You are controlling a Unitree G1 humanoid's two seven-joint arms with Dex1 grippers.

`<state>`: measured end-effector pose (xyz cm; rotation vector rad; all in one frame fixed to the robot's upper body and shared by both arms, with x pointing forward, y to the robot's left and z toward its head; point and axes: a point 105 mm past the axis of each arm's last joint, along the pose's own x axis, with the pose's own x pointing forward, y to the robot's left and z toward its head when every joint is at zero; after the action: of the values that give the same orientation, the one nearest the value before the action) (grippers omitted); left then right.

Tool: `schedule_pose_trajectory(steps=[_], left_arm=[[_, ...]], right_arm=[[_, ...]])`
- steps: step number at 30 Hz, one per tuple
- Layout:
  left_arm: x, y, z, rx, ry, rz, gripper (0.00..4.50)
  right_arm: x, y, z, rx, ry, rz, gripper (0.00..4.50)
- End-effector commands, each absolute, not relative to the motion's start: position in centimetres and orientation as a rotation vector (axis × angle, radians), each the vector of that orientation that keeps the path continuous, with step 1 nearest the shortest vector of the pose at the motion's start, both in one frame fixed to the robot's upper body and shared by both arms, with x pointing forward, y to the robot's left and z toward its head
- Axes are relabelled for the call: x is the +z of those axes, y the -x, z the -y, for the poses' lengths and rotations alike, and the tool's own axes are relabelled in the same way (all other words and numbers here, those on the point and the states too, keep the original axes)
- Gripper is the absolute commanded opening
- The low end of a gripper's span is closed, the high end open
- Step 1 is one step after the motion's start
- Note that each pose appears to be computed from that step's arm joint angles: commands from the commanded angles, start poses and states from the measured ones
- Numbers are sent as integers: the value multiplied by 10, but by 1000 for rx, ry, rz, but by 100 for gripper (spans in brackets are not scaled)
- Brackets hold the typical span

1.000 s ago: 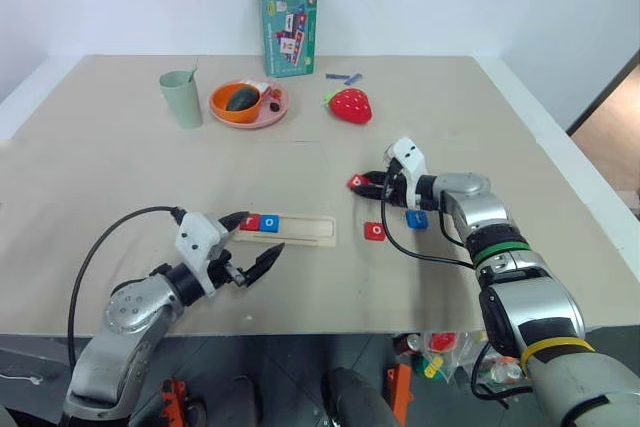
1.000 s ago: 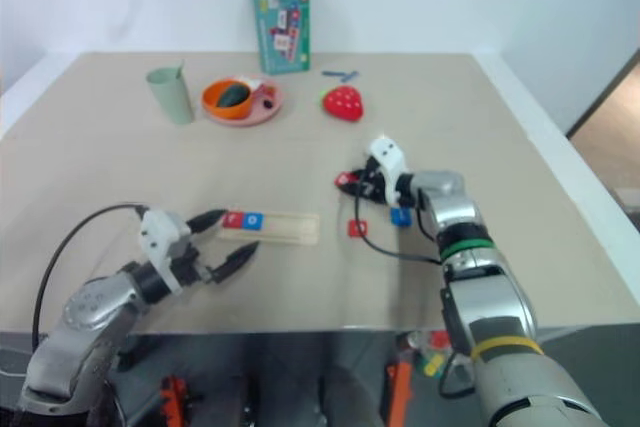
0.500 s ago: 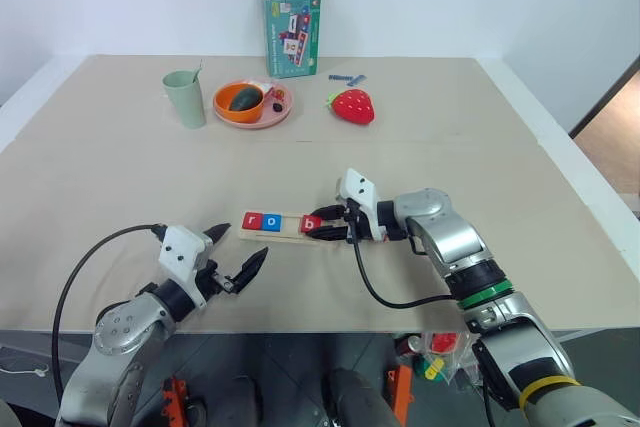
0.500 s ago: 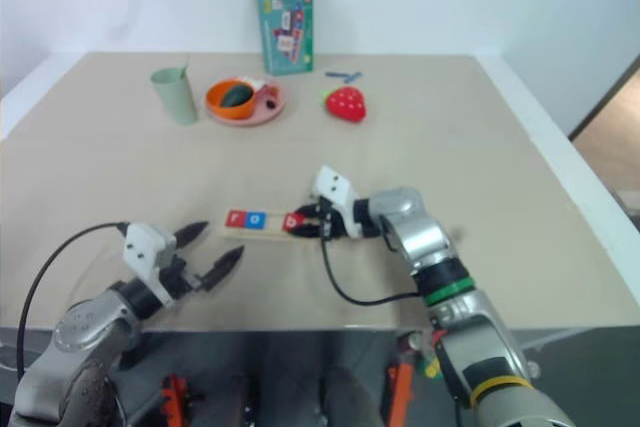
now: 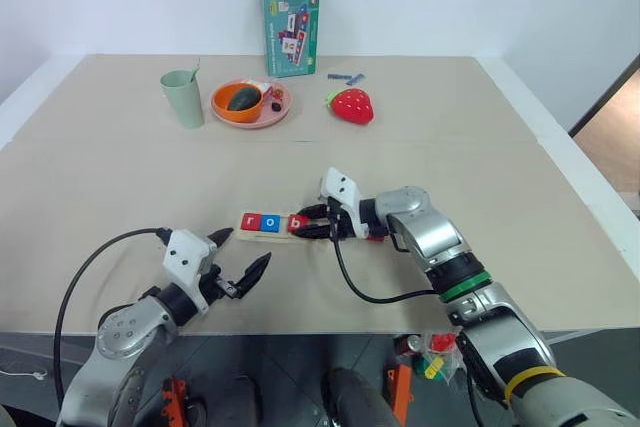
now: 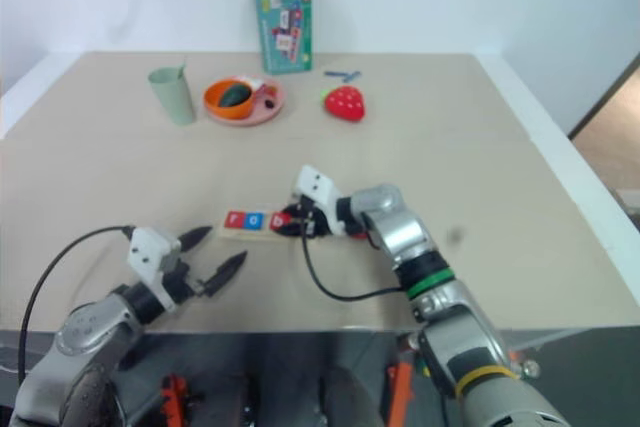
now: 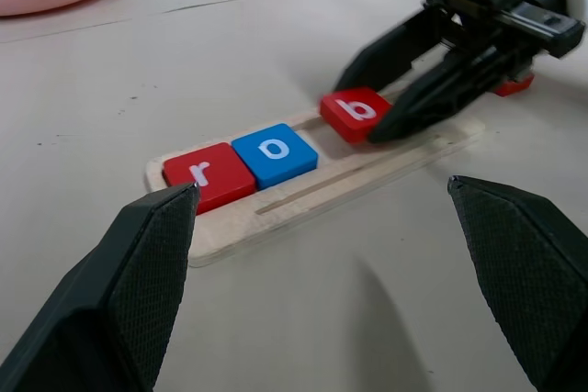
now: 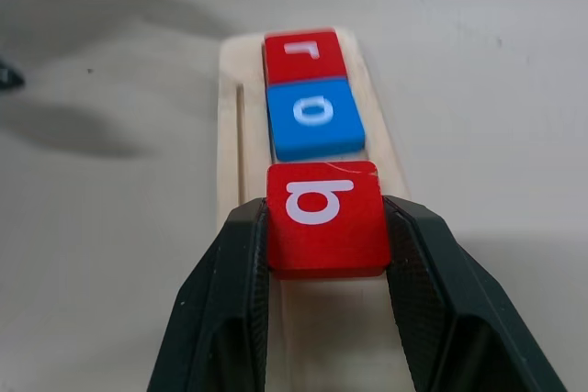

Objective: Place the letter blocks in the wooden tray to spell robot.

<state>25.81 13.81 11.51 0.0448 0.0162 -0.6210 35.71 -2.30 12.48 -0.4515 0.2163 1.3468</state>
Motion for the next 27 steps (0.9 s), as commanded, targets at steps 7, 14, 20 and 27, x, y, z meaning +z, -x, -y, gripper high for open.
schedule_pose_trajectory(steps=[7,14,20,27], left_arm=[[130,-256,-131,-628,-56,49,450],[130,-256,-130,-626,-55,50,450],[128,-255,-128,-631,-56,43,450],[129,-254,-126,-635,-57,42,450]], right_arm=[[132,-360,12,1377,495,-175,121],[128,-363,11,1373,502,-179,121],[128,-364,7,1376,504,-166,121],[126,-364,5,1386,488,-193,121]])
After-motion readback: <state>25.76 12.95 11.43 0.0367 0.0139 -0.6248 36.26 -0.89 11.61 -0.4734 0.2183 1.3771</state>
